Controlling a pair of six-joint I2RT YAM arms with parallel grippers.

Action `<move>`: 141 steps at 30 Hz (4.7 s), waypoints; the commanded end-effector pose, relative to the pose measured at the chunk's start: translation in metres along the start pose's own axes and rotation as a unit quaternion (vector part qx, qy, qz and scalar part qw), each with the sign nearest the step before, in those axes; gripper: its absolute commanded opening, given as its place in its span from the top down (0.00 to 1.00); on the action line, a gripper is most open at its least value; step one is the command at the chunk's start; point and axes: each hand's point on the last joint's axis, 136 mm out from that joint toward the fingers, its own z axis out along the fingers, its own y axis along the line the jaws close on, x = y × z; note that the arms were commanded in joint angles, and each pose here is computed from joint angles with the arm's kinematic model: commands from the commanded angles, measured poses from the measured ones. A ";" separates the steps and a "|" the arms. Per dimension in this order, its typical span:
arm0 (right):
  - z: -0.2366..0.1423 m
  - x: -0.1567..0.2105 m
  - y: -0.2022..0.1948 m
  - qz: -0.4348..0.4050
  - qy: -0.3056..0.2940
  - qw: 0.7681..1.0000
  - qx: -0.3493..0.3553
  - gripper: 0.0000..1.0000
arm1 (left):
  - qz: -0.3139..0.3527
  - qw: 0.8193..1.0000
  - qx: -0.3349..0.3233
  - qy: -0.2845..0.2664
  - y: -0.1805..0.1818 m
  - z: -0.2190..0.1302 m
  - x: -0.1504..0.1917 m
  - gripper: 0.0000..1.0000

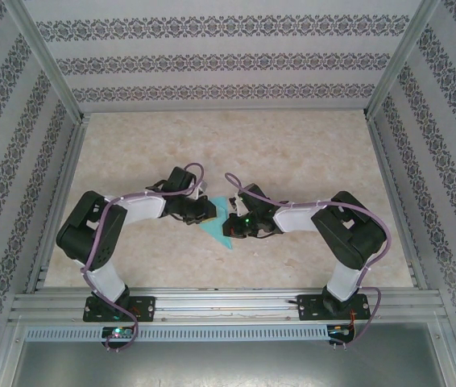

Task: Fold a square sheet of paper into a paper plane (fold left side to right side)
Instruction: Fourth fold the wing at the center of the table.

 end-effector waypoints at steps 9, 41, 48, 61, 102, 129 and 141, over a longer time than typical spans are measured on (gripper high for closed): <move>0.010 0.040 -0.066 0.021 0.049 0.989 0.135 1.00 | 0.008 1.000 0.026 0.015 -0.009 0.022 0.003 0.87; -0.003 0.060 -0.087 0.016 0.083 0.976 0.199 1.00 | 0.030 0.996 -0.071 -0.052 0.047 0.019 -0.081 0.92; -0.003 0.059 -0.083 0.014 0.083 0.978 0.192 1.00 | 0.038 0.993 -0.071 -0.082 0.054 0.011 -0.114 0.91; -0.006 0.052 -0.074 0.014 0.075 0.982 0.170 1.00 | 0.076 0.990 -0.051 -0.109 0.043 -0.014 -0.150 0.87; -0.027 -0.021 0.030 -0.017 -0.014 0.999 -0.025 1.00 | 0.031 0.999 -0.014 -0.002 0.041 0.039 -0.035 1.00; -0.001 -0.001 -0.020 0.037 0.021 0.997 0.063 1.00 | 0.004 0.997 -0.077 0.002 0.065 0.038 -0.034 1.00; -0.008 0.032 -0.030 0.052 0.052 0.994 0.085 1.00 | -0.005 0.995 -0.098 0.006 0.075 0.038 -0.032 1.00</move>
